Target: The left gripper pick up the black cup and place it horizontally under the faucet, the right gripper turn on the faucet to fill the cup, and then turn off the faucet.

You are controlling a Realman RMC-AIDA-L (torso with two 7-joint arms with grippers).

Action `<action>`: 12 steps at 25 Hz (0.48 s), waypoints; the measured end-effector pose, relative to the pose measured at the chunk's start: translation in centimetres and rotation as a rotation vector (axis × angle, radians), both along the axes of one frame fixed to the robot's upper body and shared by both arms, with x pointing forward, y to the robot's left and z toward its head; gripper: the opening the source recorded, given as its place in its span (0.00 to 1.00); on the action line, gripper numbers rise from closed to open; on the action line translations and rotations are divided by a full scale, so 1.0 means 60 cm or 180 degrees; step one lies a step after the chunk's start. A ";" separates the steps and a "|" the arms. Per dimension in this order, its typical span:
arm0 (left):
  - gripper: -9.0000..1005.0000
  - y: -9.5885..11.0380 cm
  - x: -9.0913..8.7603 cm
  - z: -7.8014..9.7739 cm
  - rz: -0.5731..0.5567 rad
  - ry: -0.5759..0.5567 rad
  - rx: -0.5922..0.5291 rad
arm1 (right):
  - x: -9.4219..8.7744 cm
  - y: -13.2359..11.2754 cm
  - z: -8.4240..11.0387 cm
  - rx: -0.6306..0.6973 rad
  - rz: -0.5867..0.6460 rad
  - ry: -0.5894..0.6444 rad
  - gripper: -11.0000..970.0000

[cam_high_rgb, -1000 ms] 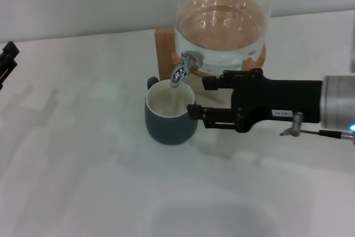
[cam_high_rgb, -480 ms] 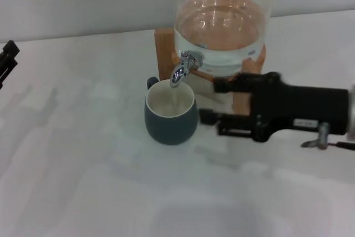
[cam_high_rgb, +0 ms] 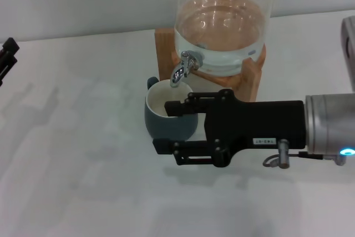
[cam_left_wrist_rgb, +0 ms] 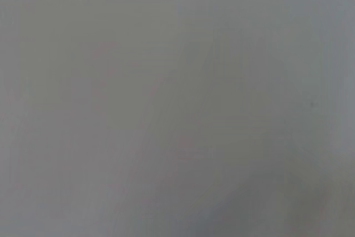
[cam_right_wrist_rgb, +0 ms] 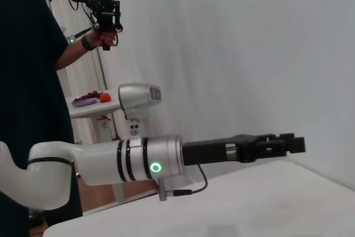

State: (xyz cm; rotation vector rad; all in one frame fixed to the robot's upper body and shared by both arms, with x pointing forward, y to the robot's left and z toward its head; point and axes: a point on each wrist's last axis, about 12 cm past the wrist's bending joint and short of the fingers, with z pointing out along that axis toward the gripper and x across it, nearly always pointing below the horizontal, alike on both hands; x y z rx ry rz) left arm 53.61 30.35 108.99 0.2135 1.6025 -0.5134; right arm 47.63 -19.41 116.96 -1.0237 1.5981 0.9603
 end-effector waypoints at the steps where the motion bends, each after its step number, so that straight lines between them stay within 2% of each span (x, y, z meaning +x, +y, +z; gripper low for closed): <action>1: 0.67 0.001 0.000 0.002 0.0001 -0.0015 0.0003 | 0.001 0.002 -0.001 -0.0001 -0.0005 -0.0001 0.70; 12: 0.69 0.026 -0.035 0.034 0.0150 -0.0241 0.0055 | 0.020 0.018 -0.018 -0.0072 -0.0333 0.0030 0.70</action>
